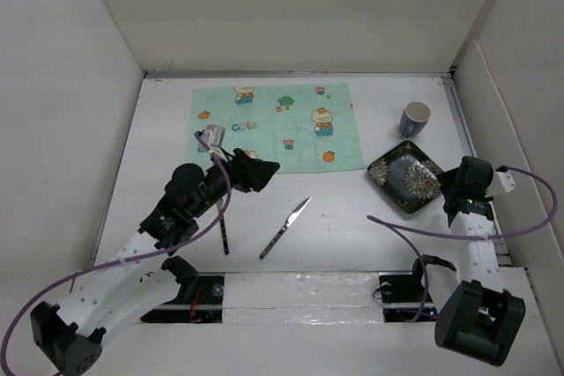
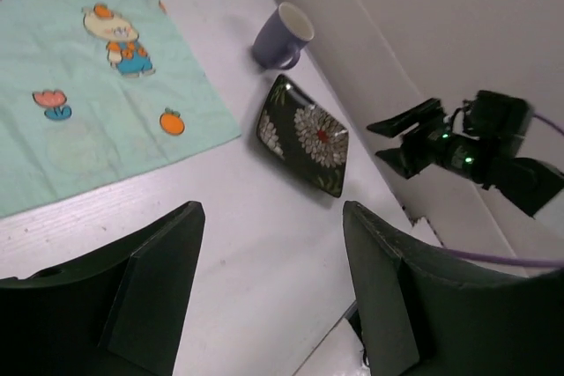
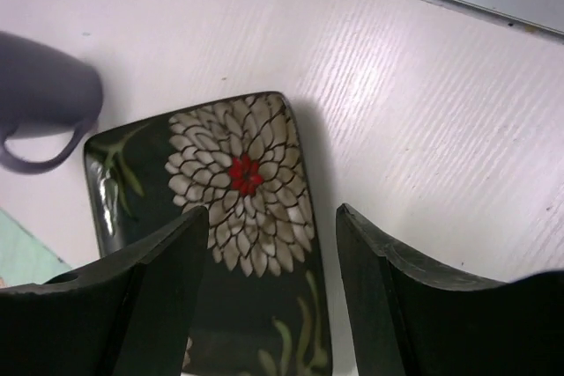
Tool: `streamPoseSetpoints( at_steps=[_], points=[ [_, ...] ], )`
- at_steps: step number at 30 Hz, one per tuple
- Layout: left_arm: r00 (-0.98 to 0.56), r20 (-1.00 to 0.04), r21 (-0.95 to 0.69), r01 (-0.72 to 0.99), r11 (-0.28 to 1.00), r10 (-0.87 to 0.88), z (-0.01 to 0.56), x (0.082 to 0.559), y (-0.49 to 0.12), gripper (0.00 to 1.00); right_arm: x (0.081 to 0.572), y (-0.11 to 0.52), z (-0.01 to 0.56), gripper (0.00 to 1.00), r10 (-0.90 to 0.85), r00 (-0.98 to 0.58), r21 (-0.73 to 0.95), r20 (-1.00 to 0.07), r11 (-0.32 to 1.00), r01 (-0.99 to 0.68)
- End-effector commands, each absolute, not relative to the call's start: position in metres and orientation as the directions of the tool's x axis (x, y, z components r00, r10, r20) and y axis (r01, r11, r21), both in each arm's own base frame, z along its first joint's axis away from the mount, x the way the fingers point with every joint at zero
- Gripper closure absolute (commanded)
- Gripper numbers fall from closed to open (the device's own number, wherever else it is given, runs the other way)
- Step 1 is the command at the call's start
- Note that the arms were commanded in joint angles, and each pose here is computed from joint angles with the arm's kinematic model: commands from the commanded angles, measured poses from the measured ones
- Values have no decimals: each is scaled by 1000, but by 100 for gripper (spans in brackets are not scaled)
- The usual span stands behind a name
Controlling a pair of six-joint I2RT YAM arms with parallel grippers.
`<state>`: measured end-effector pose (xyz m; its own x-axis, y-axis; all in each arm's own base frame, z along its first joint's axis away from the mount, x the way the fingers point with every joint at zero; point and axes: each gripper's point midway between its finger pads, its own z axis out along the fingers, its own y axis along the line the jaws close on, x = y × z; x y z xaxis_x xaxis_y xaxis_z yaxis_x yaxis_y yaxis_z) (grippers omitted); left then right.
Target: Set the dinner table for one person
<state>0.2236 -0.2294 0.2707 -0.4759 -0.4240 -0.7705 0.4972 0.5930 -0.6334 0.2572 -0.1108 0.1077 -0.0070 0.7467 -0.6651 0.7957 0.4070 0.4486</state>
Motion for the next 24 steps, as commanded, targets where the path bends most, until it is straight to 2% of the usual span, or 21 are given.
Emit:
streamPoseSetpoints(
  at_steps=[1,6,11,19,22,23,24],
  points=[
    [-356,-810,-581,596,554,-466,322,205,-215,39,267,-114,99,36,764,-35,461,-644,424,779],
    [-312,-801,-576,632,519,-510,335,188,-203,36,281,-101,57,44,828,-192,399,-526,440,804],
    [-302,-799,-574,641,510,-520,337,183,-201,35,293,-94,53,44,847,-206,440,-490,444,781],
    [-272,-793,-576,626,526,-545,341,183,-192,35,304,-75,20,47,912,-266,461,-311,390,797],
    [-248,-788,-579,611,540,-563,343,184,-185,35,295,-72,-2,58,931,-250,449,-267,350,822],
    [-244,-787,-580,607,544,-567,344,184,-183,35,289,-73,-3,67,933,-243,448,-266,343,826],
    [-244,-784,-583,603,544,-570,343,185,-182,35,288,-73,0,71,935,-227,458,-272,334,824]
  ],
)
